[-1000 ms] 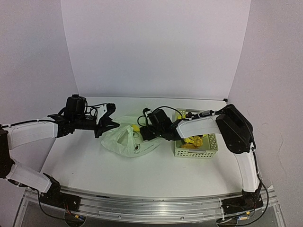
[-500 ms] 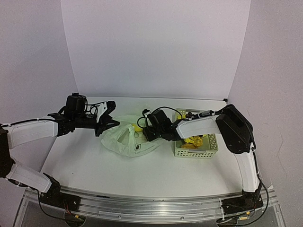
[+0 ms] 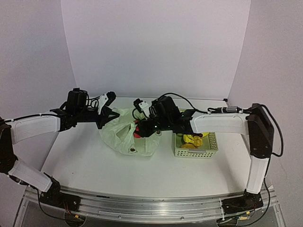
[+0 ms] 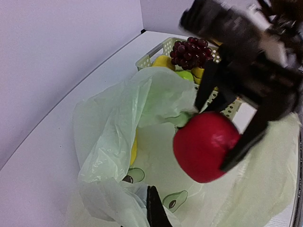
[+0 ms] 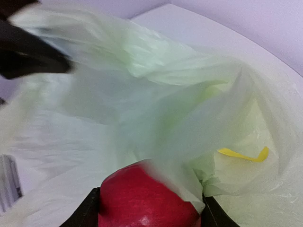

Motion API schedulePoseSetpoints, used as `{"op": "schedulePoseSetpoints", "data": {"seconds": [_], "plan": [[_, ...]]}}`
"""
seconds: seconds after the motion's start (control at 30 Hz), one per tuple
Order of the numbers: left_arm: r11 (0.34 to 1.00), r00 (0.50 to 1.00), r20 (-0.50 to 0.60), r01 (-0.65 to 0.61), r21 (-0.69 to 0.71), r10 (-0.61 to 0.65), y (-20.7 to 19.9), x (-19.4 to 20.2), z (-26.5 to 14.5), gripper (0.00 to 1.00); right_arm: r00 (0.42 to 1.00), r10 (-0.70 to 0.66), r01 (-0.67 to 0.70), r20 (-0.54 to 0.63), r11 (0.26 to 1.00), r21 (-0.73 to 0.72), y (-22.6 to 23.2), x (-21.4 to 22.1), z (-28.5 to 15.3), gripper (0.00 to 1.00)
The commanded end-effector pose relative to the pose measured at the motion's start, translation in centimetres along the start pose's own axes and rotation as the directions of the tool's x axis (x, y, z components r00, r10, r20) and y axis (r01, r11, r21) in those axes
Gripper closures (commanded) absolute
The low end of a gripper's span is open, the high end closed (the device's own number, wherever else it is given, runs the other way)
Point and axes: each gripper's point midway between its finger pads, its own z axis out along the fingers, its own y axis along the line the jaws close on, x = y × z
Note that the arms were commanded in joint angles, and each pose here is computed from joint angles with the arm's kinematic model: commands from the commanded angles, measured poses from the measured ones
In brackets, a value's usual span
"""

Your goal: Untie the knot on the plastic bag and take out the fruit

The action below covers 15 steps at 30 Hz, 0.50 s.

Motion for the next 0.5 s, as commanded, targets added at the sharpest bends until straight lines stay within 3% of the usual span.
{"op": "schedulePoseSetpoints", "data": {"seconds": [0.0, 0.23, 0.47], "plan": [[0.998, 0.999, 0.039, 0.002, -0.069, 0.001, 2.0, -2.1, -0.3, 1.0, 0.995, 0.055, -0.029, 0.089, 0.963, -0.266, 5.0, -3.9, -4.1, 0.7], [0.997, 0.999, 0.039, 0.002, -0.08, 0.001, 2.2, -2.3, -0.5, 1.0, 0.985, 0.142, -0.098, 0.094, 0.924, -0.37, 5.4, -5.6, -7.8, 0.68], [0.993, 0.999, 0.038, 0.0, -0.12, 0.005, 2.9, -2.3, -0.9, 1.0, 0.964, 0.264, -0.261, -0.028, 0.926, -0.272, 1.5, -1.0, -9.7, 0.67]]}}
